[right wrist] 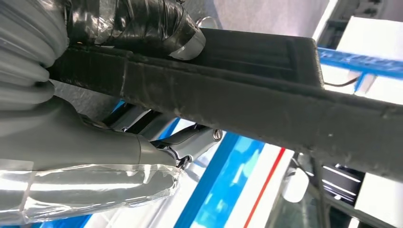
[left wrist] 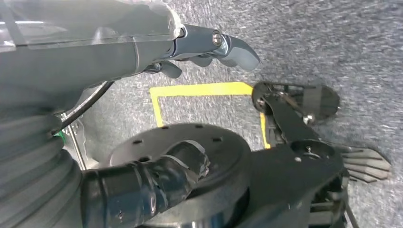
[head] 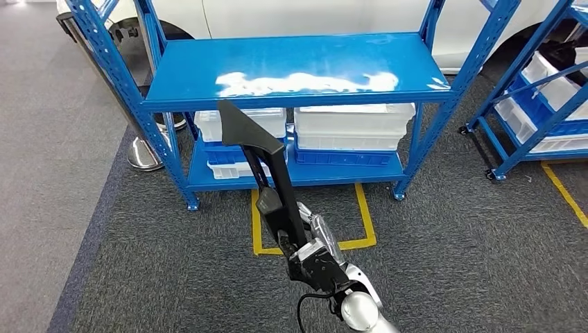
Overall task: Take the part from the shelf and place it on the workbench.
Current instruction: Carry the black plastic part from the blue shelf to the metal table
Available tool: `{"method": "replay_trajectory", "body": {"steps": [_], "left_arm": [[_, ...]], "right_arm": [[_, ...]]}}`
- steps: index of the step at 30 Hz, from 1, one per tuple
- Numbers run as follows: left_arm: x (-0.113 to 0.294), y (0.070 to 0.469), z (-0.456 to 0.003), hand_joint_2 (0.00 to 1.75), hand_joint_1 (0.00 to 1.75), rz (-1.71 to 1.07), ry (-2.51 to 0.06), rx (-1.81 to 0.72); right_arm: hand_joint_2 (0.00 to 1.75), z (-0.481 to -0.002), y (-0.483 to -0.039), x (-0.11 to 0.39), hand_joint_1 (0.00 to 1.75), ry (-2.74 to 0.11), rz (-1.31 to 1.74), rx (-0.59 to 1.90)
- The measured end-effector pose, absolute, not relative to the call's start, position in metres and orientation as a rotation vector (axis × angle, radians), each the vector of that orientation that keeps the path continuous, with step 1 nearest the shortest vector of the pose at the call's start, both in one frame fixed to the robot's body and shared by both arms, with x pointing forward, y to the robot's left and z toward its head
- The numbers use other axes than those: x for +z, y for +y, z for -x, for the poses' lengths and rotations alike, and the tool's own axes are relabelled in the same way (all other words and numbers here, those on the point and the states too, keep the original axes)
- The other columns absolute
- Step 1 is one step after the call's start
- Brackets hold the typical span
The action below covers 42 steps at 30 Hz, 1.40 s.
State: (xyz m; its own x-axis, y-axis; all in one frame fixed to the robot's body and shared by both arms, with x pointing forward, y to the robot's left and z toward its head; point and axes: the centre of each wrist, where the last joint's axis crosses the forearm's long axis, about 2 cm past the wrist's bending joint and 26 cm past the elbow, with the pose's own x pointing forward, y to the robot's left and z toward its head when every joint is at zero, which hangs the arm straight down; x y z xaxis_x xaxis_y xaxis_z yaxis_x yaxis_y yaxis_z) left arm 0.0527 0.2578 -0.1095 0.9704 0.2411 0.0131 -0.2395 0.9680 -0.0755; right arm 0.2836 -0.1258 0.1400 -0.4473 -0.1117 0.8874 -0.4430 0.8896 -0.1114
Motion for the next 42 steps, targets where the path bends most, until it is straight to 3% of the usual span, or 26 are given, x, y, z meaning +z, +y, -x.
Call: {"method": "replay_trajectory", "body": {"steps": [42], "left_arm": [[-0.109, 0.260, -0.054, 1.75, 0.00, 0.065, -0.010, 0.211]], "right_arm": [[1.75, -0.274, -0.137, 0.138, 1.75, -2.048, -0.391, 0.399]]}}
